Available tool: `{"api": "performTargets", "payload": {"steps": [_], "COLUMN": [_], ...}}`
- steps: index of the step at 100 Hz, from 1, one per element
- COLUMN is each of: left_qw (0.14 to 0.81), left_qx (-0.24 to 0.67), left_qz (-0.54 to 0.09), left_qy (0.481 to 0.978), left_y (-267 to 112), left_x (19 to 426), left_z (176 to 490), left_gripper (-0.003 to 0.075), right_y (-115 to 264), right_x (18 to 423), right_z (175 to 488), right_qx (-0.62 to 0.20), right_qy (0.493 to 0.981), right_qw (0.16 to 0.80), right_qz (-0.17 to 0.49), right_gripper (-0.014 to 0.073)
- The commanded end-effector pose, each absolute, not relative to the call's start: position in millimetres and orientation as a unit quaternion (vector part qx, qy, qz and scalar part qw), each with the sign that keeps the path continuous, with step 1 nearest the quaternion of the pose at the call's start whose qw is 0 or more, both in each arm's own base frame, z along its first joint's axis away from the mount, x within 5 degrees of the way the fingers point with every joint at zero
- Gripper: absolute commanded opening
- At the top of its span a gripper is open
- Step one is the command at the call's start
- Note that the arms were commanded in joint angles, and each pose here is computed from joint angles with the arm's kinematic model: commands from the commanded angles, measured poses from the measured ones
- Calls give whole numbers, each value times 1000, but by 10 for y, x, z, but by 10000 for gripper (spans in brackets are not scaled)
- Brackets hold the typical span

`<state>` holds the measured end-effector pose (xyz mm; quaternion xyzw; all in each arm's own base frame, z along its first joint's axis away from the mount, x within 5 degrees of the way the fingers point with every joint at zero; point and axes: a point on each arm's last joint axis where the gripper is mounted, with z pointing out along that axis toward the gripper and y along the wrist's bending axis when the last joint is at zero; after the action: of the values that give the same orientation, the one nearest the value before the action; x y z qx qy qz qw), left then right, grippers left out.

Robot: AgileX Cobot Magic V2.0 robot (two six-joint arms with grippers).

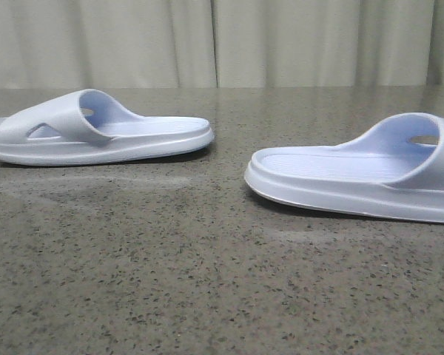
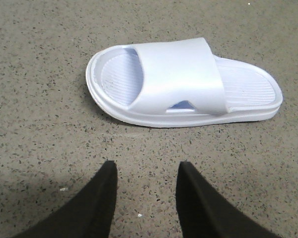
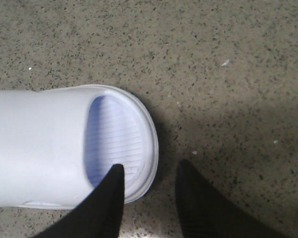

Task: Insert blue slippers together front up
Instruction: 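Move both grippers down toward the heels of the two slippers, then close each gripper on the heel rim of its slipper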

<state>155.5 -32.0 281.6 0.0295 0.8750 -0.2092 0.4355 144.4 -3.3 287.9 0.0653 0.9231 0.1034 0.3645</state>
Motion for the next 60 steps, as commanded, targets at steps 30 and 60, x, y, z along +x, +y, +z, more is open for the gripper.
{"api": "performTargets", "payload": {"steps": [30,60], "left_qw": [461,462], "left_qx": [17,16], "left_qz": [-221,-221], "left_qy": [859,859], "left_y": [-321,-320], "left_x": [1622,1624], "left_z": [2942,2944], "left_gripper": [251,251], "right_y": [-106,-204], "right_x": [1806,1887], "right_z": [2930,2832], "right_qx": [52,63], "right_qy": [929,932], "right_qw": [347,322], "right_qz": [121,153], "right_gripper": [209,209]}}
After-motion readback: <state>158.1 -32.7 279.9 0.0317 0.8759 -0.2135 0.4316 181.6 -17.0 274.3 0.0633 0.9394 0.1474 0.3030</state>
